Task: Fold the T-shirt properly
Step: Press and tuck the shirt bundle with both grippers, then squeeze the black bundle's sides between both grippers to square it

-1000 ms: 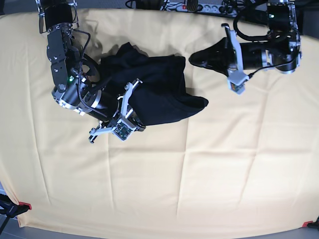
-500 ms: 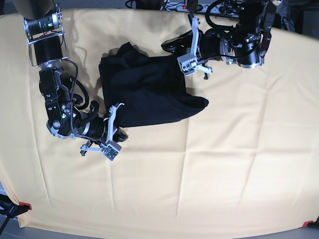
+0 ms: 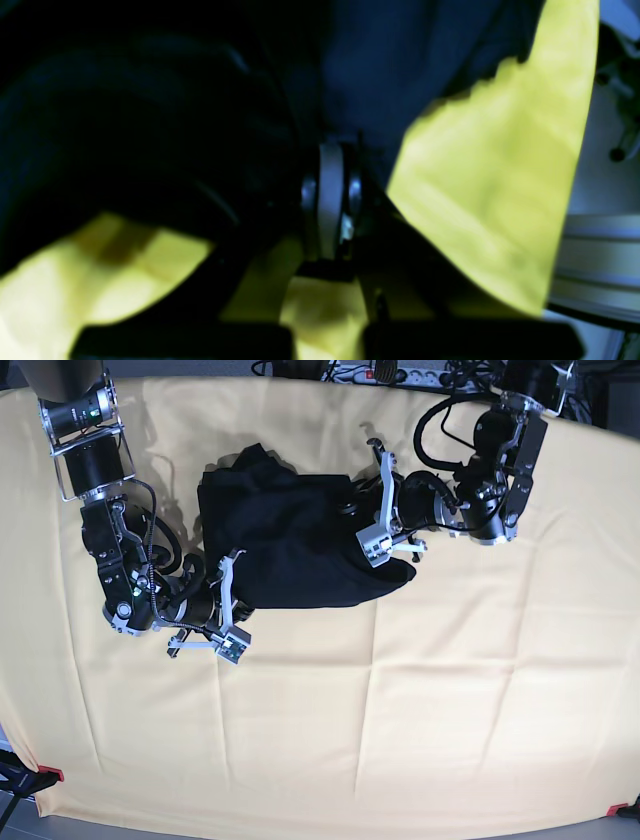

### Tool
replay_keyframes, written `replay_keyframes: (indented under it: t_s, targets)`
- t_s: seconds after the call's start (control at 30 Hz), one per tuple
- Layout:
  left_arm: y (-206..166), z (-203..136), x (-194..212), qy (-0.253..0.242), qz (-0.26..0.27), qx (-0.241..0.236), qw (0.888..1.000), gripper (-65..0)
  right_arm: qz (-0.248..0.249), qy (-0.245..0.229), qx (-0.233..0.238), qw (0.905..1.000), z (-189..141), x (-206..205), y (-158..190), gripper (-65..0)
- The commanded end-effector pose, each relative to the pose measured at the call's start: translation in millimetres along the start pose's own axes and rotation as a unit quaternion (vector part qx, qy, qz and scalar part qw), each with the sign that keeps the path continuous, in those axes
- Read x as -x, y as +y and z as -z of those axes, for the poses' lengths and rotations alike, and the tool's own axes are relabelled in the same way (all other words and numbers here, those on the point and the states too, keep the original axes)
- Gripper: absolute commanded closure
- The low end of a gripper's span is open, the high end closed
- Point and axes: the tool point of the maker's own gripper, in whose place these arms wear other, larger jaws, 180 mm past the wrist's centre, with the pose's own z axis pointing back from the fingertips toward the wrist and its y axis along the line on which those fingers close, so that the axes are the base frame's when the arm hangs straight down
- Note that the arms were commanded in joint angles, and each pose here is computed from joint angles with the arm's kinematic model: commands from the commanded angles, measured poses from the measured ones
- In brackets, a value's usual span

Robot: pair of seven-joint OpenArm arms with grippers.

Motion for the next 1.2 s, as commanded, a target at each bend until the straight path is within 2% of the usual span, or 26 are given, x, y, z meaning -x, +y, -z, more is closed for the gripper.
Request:
replay_keyframes:
  t_s: [0.0, 0.13, 0.27, 0.47, 0.6, 0.77, 0.87, 0.97, 1.03, 1.17]
  targets:
    - [11.0, 0.5, -1.6, 0.011, 0.012, -0.016, 1.000, 0.0, -0.011, -0.007, 0.013, 0.9998, -11.3, -8.5, -12.5, 0.0]
    - [31.2, 8.2, -13.5, 0.020, 0.042, -0.029, 0.998, 0.0, 0.000, 0.024, -0.005, 0.9997, -24.8, 10.7, -10.3, 0.0]
    - [57.6, 7.6, -29.3, 0.021, 0.056, -0.062, 0.996, 0.0, 0.004, 0.030, -0.020, 0.9993, -38.2, 23.1, -3.9, 0.0]
    - [84.7, -7.3, -65.2, 0.004, 0.085, -0.100, 0.991, 0.0, -0.001, 0.043, -0.005, 0.9991, -54.4, 33.8, 6.0, 0.0]
    - [89.9, -12.5, -83.5, -0.017, 0.098, -0.107, 0.989, 0.0, 0.003, 0.053, -0.022, 0.9983, -61.5, 44.7, 32.8, 0.0]
    - [85.0, -10.0, -87.7, -0.032, 0.111, -0.091, 0.989, 0.0, 0.002, 0.075, -0.046, 0.9961, -60.0, 67.0, 68.0, 0.0]
    - [82.5, -12.3, -80.0, -0.007, 0.101, -0.081, 0.992, 0.0, -0.001, 0.090, -0.024, 0.9957, -60.3, 76.6, 64.8, 0.0]
    - [60.9, -21.2, -76.6, 0.007, 0.117, -0.027, 0.993, 0.0, 0.024, 0.098, 0.030, 0.9945, -66.0, 80.1, 41.2, 0.0]
    - [51.6, -31.7, -73.9, 0.019, 0.121, -0.008, 0.992, 0.0, 0.045, 0.089, 0.054, 0.9935, -73.1, 78.6, 26.5, 0.0]
    - [46.2, -59.3, -67.7, 0.040, 0.137, -0.005, 0.990, 0.0, 0.076, 0.059, 0.094, 0.9909, -90.2, 71.8, -1.6, 0.0]
